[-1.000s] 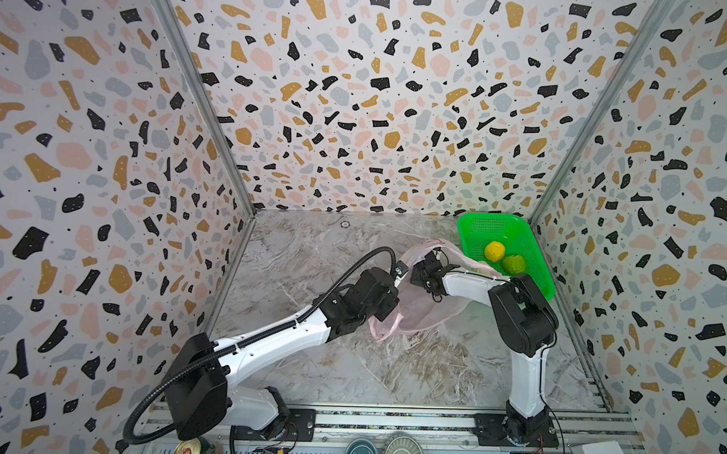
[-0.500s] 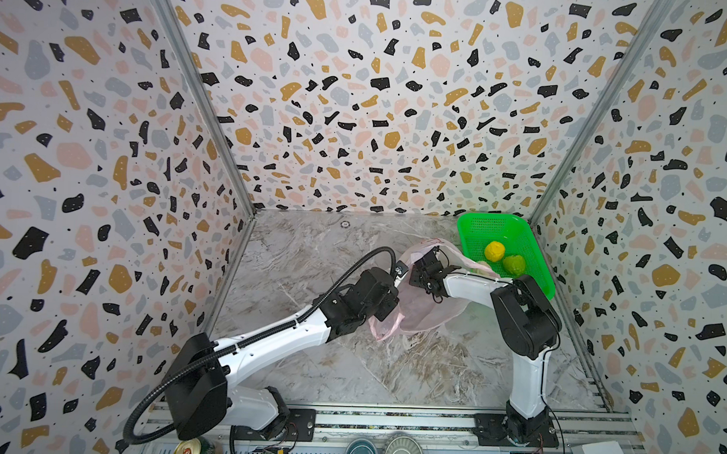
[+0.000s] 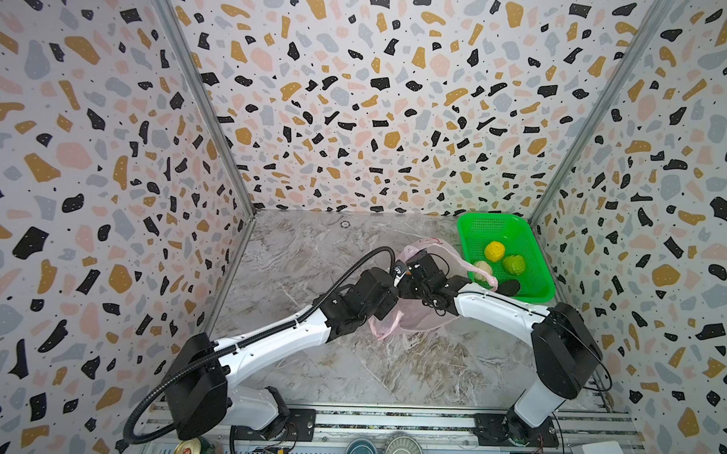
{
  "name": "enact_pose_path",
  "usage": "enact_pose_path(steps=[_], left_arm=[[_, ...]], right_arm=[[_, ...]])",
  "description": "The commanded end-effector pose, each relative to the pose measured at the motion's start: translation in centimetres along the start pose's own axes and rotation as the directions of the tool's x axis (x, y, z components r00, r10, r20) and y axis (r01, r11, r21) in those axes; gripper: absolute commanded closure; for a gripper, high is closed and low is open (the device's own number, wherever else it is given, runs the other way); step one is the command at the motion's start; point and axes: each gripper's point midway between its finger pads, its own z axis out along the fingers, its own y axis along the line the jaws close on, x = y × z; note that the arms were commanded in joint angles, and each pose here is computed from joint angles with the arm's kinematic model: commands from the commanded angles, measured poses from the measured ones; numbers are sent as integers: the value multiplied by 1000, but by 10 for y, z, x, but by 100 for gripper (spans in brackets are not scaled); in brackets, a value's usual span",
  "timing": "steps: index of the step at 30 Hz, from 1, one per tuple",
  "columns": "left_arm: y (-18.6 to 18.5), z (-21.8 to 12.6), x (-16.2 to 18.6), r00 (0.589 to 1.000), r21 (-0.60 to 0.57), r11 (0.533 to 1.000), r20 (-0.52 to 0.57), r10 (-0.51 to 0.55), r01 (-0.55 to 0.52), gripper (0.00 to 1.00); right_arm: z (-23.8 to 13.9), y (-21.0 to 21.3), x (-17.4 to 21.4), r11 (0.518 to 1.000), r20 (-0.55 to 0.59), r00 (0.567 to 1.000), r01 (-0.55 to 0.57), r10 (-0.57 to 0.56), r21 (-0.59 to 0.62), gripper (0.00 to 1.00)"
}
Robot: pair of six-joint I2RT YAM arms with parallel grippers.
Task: Untie the knot of the plastic bag and take out the fruit
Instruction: 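Lift the orange tangerine out and carry it over the basket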
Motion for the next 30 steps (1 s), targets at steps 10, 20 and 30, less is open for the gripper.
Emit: enact_pose_path(steps=[10,20,30], left_arm=[[5,2,-5,1000,-38,999,22,13,-12,100],[6,3,-2,1000,-49,999,13,19,-19,100],[6,2,-1,1000,-50,999,11,19,-19,100]], right_arm=[[-98,8,1,997,-21,1000,22,-23,-74,57],[-180,2,-57,996,114,993,6,5,-89,56],[-224,-57,-141,994,316,943,-86,104,-69,56]])
